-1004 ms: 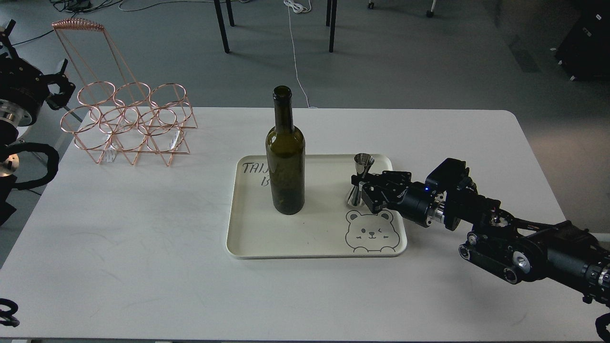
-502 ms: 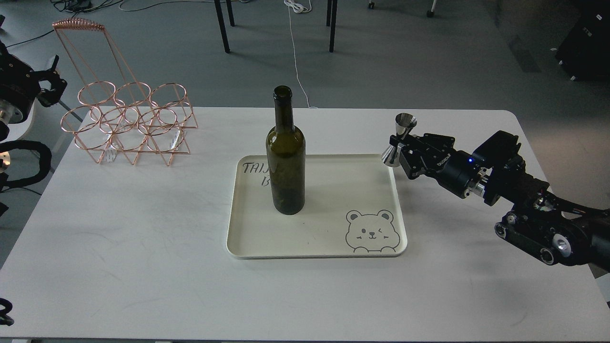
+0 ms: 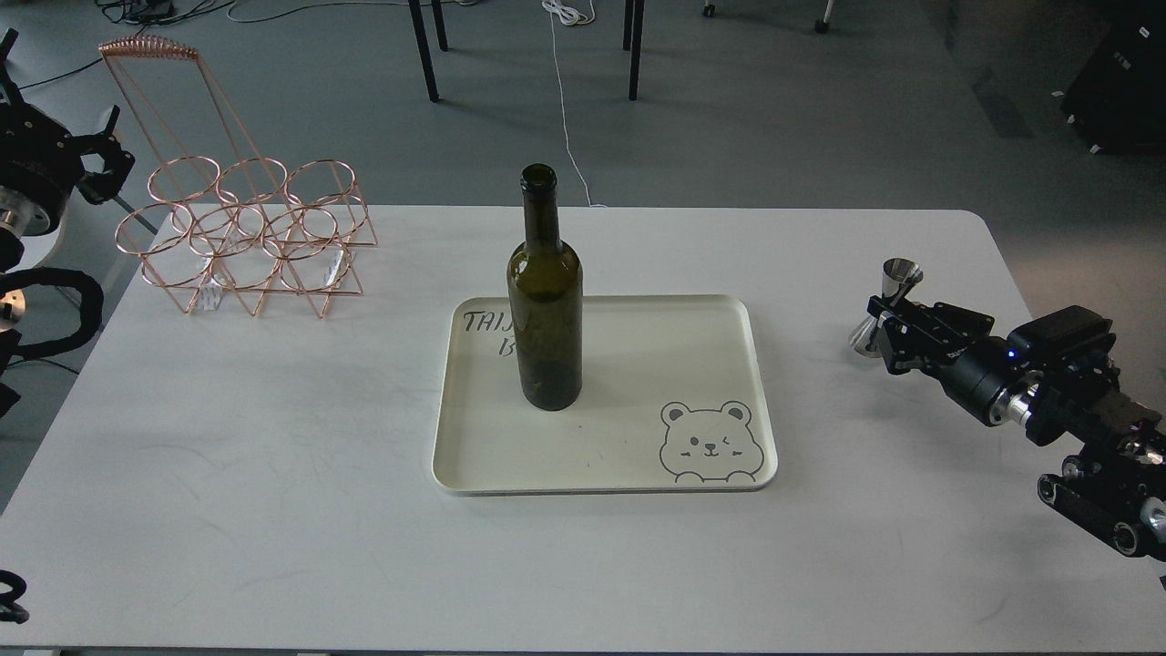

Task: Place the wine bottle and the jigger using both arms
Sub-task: 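Lift the jigger off the tray and carry it beside the tray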

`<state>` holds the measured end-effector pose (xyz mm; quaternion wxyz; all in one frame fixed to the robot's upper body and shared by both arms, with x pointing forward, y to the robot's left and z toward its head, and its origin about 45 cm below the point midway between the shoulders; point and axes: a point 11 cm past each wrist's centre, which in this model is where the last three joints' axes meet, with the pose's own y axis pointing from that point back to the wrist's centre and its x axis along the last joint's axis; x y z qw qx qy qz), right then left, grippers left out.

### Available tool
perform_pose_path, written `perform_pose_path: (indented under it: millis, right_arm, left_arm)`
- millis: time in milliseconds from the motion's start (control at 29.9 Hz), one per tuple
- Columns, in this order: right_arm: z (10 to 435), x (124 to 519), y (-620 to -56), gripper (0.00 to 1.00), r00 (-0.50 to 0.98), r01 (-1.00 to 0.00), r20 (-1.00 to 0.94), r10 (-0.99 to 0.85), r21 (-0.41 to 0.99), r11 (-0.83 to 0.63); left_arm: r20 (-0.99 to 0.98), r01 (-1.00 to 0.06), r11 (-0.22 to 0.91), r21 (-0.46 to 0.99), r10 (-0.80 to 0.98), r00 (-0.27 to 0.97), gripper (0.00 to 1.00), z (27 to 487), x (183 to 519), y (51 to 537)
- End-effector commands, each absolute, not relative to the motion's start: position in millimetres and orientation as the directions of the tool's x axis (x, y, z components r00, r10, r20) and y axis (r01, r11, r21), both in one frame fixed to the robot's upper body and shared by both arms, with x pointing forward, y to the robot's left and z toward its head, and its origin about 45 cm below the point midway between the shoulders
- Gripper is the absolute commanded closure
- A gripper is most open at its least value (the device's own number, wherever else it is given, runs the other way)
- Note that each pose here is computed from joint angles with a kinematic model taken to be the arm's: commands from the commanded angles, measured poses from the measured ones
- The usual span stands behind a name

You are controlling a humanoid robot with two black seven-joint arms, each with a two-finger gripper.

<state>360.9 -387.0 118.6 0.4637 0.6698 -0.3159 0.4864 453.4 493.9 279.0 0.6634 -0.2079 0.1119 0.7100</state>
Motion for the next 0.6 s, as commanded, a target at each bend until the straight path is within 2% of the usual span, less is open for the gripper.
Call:
perform_pose_path:
  millis: [0,569]
  right_arm:
    - [116.9,357.4,-391.9,0.93,0.335,-0.875,0.942,0.028,0.322,-0.363]
    - [110.6,350.2,-391.5,0.81,0.353,-0.863,0.935,0.032,0.339,-0.375]
  left_arm:
    - [-0.444,-0.989,-0.095,-0.117,0.896,-0.033,0.02,279.0,453.4,493.9]
    - [-0.444,-0.989,-0.091,-0.116,0.896,-0.030,0.02,279.2,454.2,492.4]
